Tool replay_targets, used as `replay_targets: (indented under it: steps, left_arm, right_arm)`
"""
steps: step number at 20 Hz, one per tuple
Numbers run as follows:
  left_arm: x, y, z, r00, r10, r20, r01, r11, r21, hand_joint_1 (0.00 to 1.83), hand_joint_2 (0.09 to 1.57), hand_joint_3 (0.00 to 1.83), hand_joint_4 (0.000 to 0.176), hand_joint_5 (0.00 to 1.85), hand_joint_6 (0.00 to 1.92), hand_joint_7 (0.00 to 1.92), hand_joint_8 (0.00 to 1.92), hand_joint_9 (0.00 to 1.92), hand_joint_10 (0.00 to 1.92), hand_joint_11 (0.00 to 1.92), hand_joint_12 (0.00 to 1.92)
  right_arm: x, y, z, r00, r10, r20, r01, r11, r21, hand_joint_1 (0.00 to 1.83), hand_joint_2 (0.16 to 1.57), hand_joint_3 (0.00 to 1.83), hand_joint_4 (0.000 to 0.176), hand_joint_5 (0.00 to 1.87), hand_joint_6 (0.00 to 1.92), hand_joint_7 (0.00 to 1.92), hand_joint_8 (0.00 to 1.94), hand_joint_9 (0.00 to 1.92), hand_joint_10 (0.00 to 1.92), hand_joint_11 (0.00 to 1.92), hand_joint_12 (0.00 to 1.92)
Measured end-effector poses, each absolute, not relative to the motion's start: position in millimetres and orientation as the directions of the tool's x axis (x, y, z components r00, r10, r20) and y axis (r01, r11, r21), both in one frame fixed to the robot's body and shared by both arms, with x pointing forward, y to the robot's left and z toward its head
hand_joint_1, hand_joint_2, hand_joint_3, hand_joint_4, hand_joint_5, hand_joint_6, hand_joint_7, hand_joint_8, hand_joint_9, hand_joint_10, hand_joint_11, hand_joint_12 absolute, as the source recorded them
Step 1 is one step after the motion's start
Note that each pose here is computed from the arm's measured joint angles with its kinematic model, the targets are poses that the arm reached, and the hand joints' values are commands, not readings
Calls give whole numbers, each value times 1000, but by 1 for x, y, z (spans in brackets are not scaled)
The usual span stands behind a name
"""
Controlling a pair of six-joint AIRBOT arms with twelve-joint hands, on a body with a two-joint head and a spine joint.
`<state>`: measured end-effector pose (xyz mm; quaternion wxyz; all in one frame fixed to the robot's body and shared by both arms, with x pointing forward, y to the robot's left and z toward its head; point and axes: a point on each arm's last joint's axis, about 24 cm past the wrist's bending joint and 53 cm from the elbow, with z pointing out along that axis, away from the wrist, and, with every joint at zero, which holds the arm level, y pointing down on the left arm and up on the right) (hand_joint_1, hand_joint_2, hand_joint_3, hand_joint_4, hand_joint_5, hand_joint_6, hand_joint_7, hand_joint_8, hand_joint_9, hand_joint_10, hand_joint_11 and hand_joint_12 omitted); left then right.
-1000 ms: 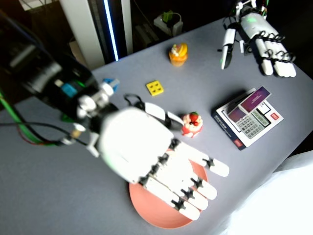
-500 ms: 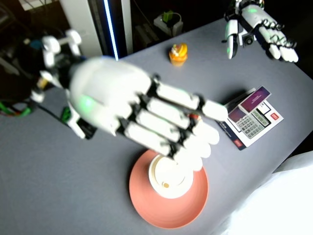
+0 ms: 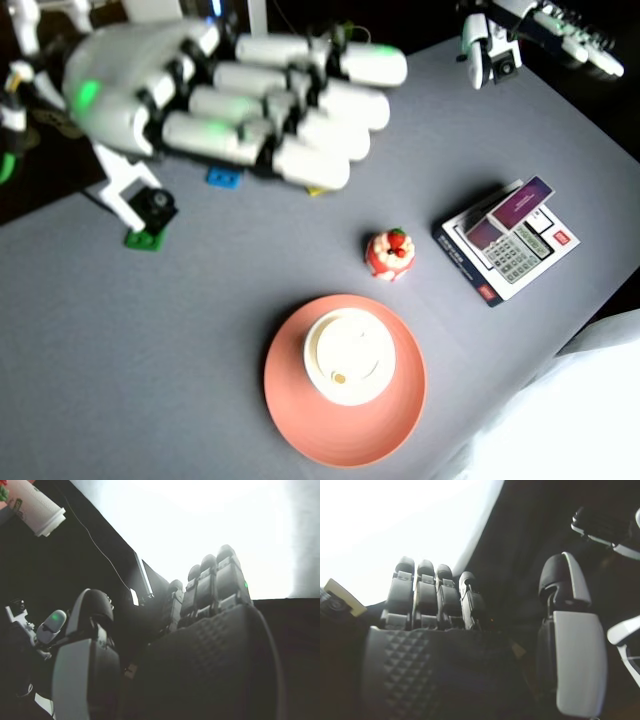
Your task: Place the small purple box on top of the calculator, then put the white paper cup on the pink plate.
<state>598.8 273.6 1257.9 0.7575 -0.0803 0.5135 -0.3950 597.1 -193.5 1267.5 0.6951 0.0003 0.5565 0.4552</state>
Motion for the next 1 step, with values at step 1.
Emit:
replay_targets:
  steps: [1]
  left_arm:
    - [596,271,1262,165,-680,-715,533,671,-515,659,1306,12,154,0,0,0,0,0,0,0,0]
  right_arm:
    - [594,-200,1274,-9,641,-767,-636,589,499,470,1194,47,84,0,0,0,0,0,0,0,0]
